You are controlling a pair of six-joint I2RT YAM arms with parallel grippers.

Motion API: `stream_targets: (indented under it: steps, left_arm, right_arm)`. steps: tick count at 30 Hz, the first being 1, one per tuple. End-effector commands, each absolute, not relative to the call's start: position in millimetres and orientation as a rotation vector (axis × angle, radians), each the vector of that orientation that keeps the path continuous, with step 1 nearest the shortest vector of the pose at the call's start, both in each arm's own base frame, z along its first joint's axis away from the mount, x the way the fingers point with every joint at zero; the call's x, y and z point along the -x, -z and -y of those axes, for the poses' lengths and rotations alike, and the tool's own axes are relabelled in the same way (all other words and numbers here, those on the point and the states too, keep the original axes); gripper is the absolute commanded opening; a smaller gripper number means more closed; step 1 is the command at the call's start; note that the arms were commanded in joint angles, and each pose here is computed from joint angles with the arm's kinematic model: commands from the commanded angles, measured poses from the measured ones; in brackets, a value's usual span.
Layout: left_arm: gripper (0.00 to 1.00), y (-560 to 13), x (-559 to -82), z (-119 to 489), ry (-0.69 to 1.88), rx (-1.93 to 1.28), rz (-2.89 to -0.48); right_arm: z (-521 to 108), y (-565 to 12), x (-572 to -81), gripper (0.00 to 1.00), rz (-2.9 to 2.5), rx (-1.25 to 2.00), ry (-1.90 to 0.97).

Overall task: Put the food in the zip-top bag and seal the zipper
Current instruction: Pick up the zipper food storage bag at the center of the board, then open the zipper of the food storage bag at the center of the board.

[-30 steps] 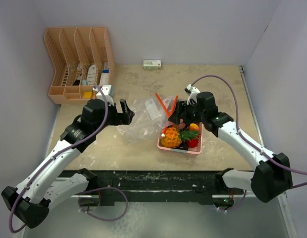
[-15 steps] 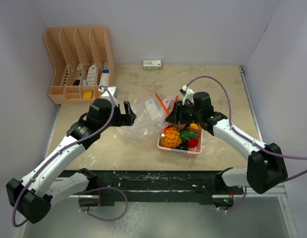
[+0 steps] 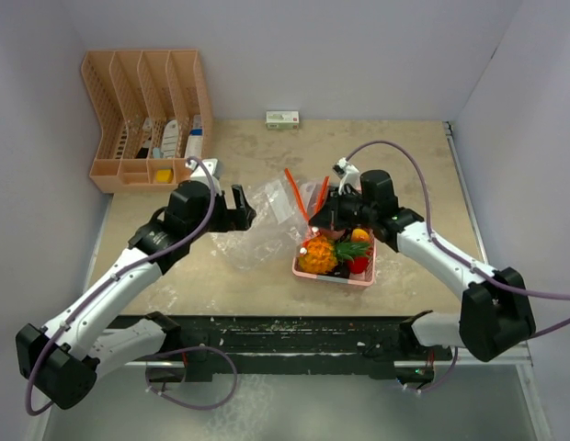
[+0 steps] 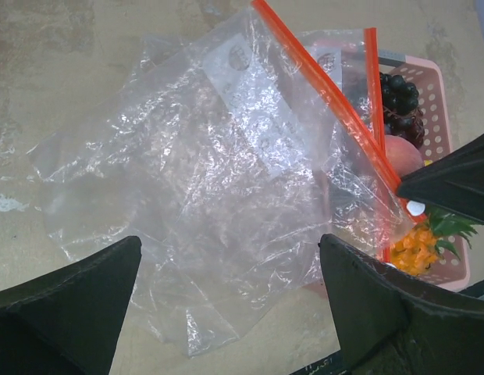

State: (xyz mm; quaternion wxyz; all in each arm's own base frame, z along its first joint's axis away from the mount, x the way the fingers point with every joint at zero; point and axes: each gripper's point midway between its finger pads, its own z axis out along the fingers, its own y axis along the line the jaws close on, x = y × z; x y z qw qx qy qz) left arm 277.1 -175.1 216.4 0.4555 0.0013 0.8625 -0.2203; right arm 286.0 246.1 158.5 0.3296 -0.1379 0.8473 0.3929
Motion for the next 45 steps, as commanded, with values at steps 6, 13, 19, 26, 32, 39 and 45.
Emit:
stream_targets:
  steps: [6, 13, 19, 26, 32, 39, 45]
  left_arm:
    - [0.99, -239, -296, 209, 0.737, 0.062, -2.062]
    - [0.92, -264, -298, 257, 1.067, 0.083, -2.024]
    - [0.82, -269, -297, 281, 1.274, 0.110, -1.990]
    - [0.78, -252, -295, 294, 1.300, 0.090, -2.072]
    - [0.74, -228, -289, 302, 1.268, 0.062, -2.174]
    - [0.62, -217, -287, 316, 1.235, 0.011, -2.218]
    - [0.52, -209, -290, 324, 1.244, 0.008, -2.222]
  right_arm:
    - [-246, -211, -248, 0.00, -1.998, 0.555, -1.109]
    - [-235, -208, -237, 0.00, -1.970, 0.577, -1.029]
    - [-242, -204, -231, 0.00, -1.953, 0.597, -1.001]
    - [-253, -209, -232, 0.00, -1.926, 0.609, -0.936]
    - [-255, -212, -234, 0.00, -1.910, 0.610, -0.917]
    - [-258, -217, -231, 0.00, -1.888, 0.618, -0.923]
    - [-258, -220, -227, 0.00, -1.877, 0.626, -0.932]
